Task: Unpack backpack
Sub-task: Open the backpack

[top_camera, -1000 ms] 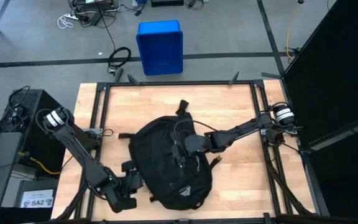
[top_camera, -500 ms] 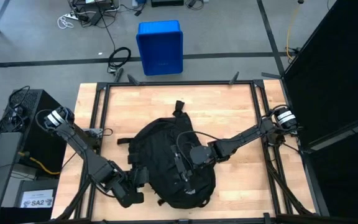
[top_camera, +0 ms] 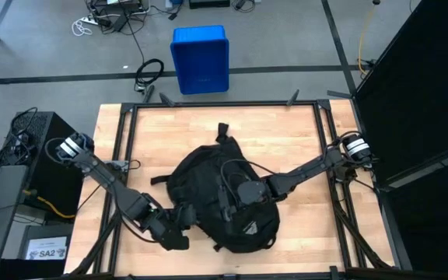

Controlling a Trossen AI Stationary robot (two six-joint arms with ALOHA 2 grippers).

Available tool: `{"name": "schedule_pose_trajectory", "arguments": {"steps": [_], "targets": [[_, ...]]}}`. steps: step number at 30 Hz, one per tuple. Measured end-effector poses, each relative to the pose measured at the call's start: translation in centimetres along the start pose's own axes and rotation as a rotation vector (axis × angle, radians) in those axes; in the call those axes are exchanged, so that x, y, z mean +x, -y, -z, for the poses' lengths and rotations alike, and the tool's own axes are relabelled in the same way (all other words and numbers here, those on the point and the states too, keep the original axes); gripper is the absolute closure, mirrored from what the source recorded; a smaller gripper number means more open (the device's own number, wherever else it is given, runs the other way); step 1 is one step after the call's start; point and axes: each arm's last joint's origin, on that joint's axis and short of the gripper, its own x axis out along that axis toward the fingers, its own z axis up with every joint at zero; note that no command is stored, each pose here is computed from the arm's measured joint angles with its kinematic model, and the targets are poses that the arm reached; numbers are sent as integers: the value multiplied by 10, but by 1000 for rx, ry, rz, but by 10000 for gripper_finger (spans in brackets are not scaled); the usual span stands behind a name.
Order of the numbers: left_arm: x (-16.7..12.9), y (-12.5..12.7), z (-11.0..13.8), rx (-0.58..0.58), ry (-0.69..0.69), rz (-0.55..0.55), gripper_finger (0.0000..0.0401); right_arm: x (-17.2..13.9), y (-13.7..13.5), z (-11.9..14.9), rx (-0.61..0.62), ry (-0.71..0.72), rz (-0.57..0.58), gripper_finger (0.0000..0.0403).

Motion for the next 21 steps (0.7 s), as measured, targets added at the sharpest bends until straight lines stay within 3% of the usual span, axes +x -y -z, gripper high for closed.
{"name": "schedule_pose_trajectory", "arguments": {"steps": [8, 14, 21], "targets": [[5, -7, -5, 0, 9, -24, 386, 1, 6, 7, 62, -73, 15, 272], [1, -9, -10, 5, 34, -25, 386, 20, 6, 39, 103, -136, 19, 265], [-2, -10, -15, 23, 37, -25, 386, 32, 15, 45, 158, -55, -55, 257]]}}
